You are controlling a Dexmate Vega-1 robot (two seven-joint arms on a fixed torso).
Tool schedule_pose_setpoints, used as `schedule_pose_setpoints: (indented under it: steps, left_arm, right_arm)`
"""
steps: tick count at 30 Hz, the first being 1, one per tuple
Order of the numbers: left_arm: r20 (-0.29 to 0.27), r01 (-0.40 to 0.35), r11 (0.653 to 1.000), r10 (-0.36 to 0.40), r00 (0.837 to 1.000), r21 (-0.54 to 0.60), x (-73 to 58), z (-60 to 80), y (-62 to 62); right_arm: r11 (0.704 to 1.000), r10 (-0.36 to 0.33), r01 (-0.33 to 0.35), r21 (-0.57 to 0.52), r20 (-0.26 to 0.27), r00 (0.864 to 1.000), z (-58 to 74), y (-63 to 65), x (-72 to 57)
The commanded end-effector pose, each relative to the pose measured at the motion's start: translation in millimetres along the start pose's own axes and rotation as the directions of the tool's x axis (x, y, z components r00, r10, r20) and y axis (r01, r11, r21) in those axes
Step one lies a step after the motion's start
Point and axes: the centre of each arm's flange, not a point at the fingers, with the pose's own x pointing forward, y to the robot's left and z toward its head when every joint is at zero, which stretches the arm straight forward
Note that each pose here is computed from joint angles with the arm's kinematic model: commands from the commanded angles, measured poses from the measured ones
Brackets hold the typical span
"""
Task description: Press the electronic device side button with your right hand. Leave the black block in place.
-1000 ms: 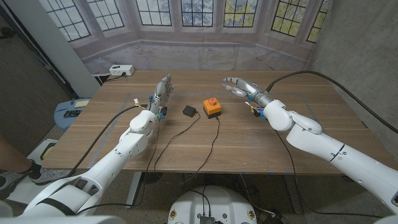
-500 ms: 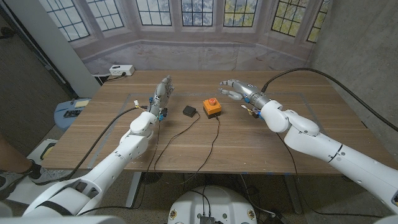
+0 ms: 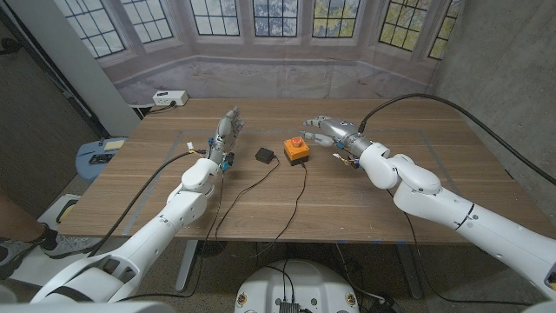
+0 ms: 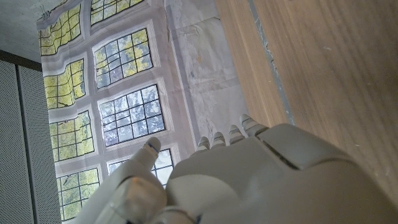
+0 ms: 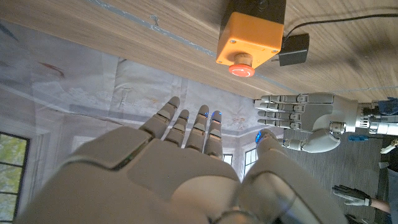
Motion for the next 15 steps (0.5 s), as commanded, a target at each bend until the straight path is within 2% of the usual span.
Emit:
schedule_pose_setpoints:
  steps: [1,15]
  left_arm:
    - [-0.008,0.005,1.000,-0.005,1.000,-0.002,-0.6,-2.3,-2.9]
    - [-0.015,0.011,1.000,-0.011,1.000,-0.010,-0.3,-5.1,-3.3]
  right_arm:
    - [0.997,0.027,-0.029,-0.070,-0.023,0.999,12.4,10.2,0.9]
    - [0.993,0.070,-0.073,-0.091,-0.033,0.997,17.7,21.2,10.9]
